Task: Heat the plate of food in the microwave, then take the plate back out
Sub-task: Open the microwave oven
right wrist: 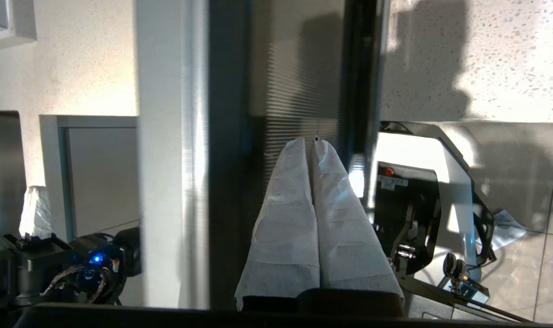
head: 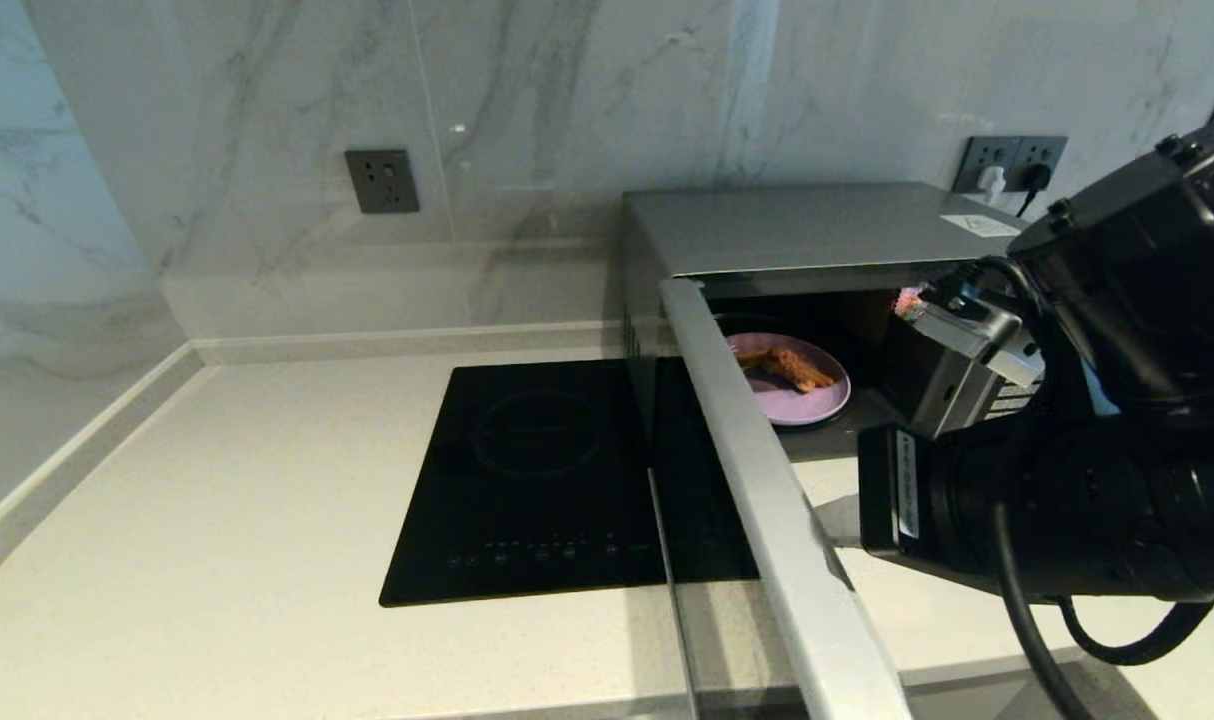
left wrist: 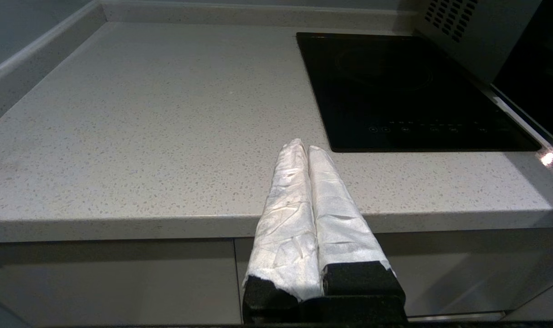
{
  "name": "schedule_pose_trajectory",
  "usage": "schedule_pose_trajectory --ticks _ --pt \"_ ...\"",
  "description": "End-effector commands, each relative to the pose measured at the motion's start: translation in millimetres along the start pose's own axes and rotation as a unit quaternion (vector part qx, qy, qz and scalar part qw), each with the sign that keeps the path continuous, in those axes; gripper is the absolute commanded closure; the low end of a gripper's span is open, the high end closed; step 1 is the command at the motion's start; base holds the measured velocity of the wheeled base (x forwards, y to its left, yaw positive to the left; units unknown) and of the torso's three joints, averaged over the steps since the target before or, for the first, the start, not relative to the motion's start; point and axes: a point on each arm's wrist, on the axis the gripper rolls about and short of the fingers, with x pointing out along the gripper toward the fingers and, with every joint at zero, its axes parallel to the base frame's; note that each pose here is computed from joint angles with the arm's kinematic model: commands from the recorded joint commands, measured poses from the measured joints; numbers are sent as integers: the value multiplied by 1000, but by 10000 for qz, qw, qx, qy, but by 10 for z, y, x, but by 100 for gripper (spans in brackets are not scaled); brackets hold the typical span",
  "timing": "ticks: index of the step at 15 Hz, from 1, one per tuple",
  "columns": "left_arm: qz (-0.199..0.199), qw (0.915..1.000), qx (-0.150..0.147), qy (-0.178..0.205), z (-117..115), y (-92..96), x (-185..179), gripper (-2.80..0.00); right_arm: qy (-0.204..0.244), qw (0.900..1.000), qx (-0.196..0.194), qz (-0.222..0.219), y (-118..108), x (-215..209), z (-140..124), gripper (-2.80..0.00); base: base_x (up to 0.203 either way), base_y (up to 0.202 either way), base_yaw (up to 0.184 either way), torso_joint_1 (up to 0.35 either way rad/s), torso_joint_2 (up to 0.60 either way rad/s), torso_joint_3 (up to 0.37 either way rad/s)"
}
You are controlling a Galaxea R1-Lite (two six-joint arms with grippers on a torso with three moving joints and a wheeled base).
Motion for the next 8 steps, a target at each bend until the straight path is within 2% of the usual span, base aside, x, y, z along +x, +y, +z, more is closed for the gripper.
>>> schedule_pose_trajectory --ticks 1,8 --pt "4 10000 -3 6 1 0 1 0 93 9999 -67 -6 35 32 -49 0 0 0 0 0 0 0" --pt "4 10000 -3 6 1 0 1 0 84 9999 -64 18 36 14 -52 0 0 0 0 0 0 0"
